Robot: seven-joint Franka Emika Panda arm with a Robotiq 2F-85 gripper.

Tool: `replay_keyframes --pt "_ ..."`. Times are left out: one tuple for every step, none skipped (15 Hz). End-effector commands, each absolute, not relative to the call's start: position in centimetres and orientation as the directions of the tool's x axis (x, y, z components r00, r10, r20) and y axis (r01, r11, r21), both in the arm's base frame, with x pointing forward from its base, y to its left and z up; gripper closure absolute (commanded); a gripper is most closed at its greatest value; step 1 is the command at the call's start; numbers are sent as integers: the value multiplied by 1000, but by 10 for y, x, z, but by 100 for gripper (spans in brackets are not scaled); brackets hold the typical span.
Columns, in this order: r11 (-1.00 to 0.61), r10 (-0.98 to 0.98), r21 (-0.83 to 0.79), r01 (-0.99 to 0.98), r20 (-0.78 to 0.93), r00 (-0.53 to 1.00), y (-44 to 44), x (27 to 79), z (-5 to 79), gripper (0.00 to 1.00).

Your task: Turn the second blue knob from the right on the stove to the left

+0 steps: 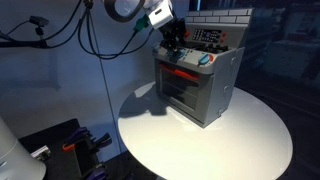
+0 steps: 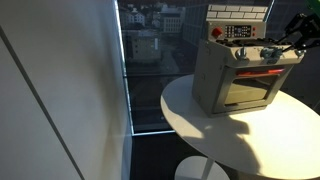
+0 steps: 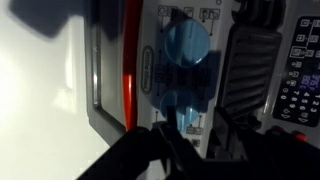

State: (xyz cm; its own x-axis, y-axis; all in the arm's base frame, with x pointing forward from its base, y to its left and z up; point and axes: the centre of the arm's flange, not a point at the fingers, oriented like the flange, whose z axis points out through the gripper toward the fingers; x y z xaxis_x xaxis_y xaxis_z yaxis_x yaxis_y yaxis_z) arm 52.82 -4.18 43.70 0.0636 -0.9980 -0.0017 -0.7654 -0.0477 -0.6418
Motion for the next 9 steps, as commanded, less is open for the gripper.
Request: replay_keyframes --pt "-41 -998 -661 -749 -8 62 -48 531 436 53" --pt "-41 -998 -662 -749 -7 61 -48 531 436 54" --pt "-40 -998 -662 -749 -8 60 -48 531 436 60" --pt "-40 -998 -662 -748 -7 60 -48 531 436 70" --pt "-39 -998 -662 -748 -8 59 -48 531 436 81" --pt "-38 -998 -662 -749 -8 58 -49 530 436 86" --pt "-37 -998 -660 -751 -9 57 -49 529 434 92" --pt "-36 -998 -657 -753 -10 56 -49 527 433 96" --pt "-36 -998 -656 -754 -10 56 -49 525 431 98"
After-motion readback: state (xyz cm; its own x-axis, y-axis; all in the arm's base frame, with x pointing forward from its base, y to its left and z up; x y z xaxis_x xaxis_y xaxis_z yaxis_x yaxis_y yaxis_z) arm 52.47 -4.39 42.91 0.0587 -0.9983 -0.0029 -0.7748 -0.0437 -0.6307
